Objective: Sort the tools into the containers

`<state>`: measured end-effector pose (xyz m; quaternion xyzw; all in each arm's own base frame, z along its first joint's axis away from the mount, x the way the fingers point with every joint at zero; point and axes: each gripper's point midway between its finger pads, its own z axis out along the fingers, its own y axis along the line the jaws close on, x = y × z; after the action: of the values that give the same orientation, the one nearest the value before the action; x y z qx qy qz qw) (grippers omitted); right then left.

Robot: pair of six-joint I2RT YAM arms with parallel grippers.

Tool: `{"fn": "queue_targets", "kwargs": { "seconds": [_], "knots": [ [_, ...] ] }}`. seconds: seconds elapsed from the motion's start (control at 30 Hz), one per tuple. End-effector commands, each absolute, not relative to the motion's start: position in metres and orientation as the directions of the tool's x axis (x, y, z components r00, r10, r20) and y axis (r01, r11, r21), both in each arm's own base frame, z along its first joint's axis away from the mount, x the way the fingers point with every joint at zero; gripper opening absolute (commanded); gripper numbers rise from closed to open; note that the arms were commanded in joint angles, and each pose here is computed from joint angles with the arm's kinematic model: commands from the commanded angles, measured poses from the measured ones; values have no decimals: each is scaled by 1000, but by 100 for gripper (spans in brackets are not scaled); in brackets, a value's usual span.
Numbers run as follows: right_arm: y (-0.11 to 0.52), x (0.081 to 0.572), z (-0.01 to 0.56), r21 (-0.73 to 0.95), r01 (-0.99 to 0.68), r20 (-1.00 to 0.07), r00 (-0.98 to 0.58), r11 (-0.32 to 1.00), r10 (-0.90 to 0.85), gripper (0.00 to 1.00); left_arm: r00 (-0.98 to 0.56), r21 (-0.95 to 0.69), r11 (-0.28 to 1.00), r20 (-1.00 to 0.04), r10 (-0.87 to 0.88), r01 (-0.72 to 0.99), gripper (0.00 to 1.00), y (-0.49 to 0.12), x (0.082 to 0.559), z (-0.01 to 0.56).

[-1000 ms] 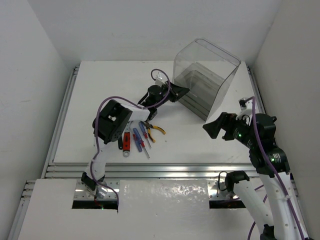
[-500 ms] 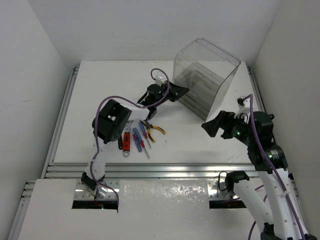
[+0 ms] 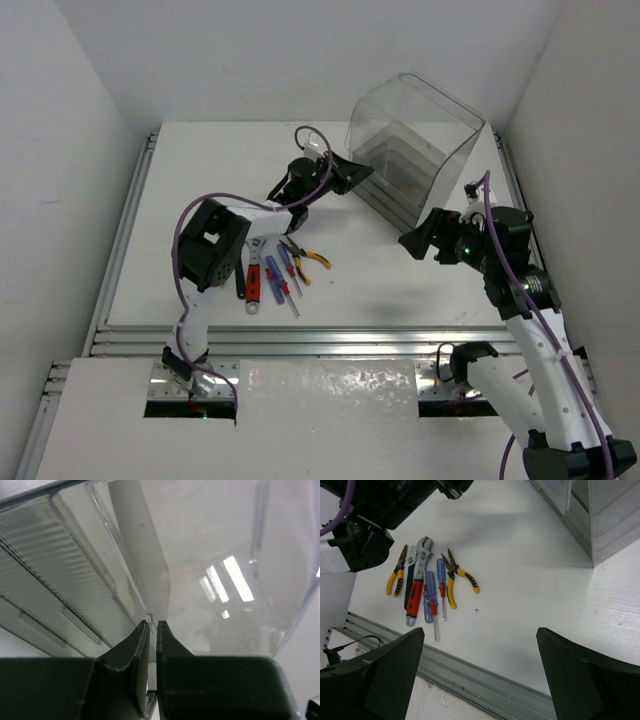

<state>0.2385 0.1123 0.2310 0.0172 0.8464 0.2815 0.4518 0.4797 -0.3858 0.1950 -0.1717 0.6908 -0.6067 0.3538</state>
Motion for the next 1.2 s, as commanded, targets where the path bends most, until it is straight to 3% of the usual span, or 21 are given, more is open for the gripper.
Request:
{"fn": "queue_targets", "kwargs": {
  "seconds": [0.0,0.23,0.33,0.37,0.47,0.5,0.53,0.77,1.17],
  "knots": [
    [111,247,245,478,-250,-797,-526,842,296,94,-579,-880,72,-369,-727,469,0,-373,472,321],
    [103,253,243,447,-226,-814,-505,865,289,93,-568,-855,26,-367,-737,518,0,-365,455,353],
    [105,257,237,445,-232,-817,-501,865,286,77,-552,-847,38,-379,-743,530,0,-361,452,363],
    [104,262,233,442,-234,-822,-494,866,285,62,-549,-849,49,-383,-743,526,0,-361,452,362],
    [97,272,222,413,-199,-832,-480,889,279,32,-543,-849,56,-385,-747,525,0,-358,451,363],
    [92,282,219,391,-176,-843,-463,903,275,9,-541,-849,55,-383,-749,525,0,-357,451,364],
    [89,287,218,381,-163,-847,-457,910,272,0,-540,-848,53,-383,-749,527,0,-357,450,366],
    [88,336,242,339,-188,-900,-350,922,260,0,-534,-846,59,-387,-752,529,0,-353,448,371],
    [95,391,299,407,-294,-910,-206,865,359,0,-527,-839,71,-402,-748,539,0,-348,444,377]
  ]
}}
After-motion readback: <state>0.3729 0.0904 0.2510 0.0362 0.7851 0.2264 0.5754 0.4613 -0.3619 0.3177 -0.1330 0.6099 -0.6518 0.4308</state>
